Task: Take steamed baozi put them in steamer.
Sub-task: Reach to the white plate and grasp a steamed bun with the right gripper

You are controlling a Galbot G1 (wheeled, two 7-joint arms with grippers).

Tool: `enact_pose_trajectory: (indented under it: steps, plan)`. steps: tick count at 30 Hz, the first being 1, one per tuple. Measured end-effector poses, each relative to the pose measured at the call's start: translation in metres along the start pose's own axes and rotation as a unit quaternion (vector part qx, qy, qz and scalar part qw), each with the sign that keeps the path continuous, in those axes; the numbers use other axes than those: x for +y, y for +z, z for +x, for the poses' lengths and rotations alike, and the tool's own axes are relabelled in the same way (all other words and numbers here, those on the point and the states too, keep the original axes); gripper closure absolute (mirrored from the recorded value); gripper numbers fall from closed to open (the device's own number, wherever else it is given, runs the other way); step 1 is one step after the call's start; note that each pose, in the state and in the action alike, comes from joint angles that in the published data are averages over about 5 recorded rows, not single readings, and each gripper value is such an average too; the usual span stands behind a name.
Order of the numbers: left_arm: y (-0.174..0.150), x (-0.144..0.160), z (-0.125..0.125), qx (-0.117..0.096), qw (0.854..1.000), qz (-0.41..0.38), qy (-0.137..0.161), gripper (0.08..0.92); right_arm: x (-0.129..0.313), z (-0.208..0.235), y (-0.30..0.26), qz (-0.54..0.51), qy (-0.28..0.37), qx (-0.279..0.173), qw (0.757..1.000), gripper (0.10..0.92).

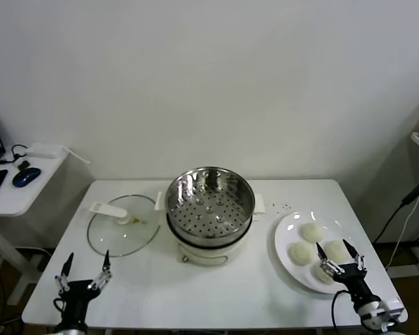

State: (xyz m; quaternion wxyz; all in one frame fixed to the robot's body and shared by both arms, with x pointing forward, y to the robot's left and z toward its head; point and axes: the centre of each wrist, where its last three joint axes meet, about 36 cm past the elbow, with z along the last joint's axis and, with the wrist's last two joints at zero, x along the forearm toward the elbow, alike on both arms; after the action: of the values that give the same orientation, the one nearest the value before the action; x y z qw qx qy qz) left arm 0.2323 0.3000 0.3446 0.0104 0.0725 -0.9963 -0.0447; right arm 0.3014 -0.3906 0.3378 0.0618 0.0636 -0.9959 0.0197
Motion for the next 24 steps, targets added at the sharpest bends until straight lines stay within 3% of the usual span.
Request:
enact_pose_trajectory:
  steps: [14,24]
  plan:
    - [0.001,-0.004,-0.003,-0.002,1.000,0.002,0.005,0.177,-0.047,-0.060,-0.055,0.119,-0.090,0.027,0.988,0.200]
    - [0.002,-0.005,-0.006,-0.002,1.000,0.001,0.012,0.177,-0.108,-0.108,-0.113,0.243,-0.200,0.103,0.944,0.200]
